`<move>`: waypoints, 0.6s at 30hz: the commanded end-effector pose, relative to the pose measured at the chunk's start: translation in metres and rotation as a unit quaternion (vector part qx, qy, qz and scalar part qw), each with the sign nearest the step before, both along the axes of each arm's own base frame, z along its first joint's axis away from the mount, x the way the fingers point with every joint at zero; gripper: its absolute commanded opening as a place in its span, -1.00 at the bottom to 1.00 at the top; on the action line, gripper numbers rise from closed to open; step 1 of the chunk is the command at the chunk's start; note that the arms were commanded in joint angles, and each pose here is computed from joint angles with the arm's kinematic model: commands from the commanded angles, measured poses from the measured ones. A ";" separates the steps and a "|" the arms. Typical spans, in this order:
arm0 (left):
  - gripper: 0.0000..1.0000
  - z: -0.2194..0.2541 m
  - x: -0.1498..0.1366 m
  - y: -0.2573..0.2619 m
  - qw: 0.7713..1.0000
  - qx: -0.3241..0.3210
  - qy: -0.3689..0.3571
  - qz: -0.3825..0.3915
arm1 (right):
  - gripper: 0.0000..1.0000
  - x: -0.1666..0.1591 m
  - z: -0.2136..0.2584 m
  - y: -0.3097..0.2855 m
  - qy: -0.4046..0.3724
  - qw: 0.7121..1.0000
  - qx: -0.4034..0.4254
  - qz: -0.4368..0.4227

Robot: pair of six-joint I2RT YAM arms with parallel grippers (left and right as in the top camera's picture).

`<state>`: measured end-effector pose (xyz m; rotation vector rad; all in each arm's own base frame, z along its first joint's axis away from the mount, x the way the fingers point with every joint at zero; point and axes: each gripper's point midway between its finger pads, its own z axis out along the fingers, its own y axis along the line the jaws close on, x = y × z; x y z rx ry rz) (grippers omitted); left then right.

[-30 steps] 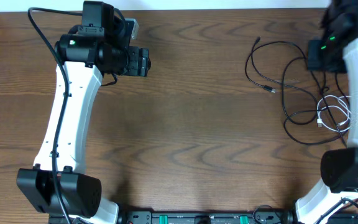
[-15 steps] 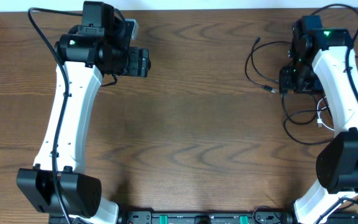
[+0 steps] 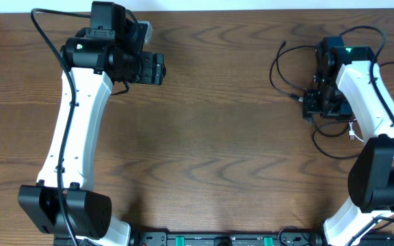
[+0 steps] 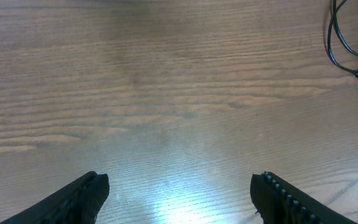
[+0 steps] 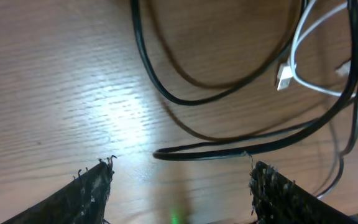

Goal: Untangle cables

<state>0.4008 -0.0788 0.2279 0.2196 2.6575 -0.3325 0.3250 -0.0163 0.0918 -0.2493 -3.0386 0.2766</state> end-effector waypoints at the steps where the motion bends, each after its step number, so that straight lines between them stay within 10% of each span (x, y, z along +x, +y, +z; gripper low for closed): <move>1: 0.57 0.012 -0.003 0.001 1.000 -0.002 -0.014 -0.002 | 0.38 -0.005 -0.004 -0.010 0.001 0.999 -0.028 -0.027; 18: 0.57 0.012 -0.003 0.001 1.000 -0.002 -0.014 -0.002 | 0.37 -0.018 -0.002 -0.037 0.015 0.994 -0.069 -0.084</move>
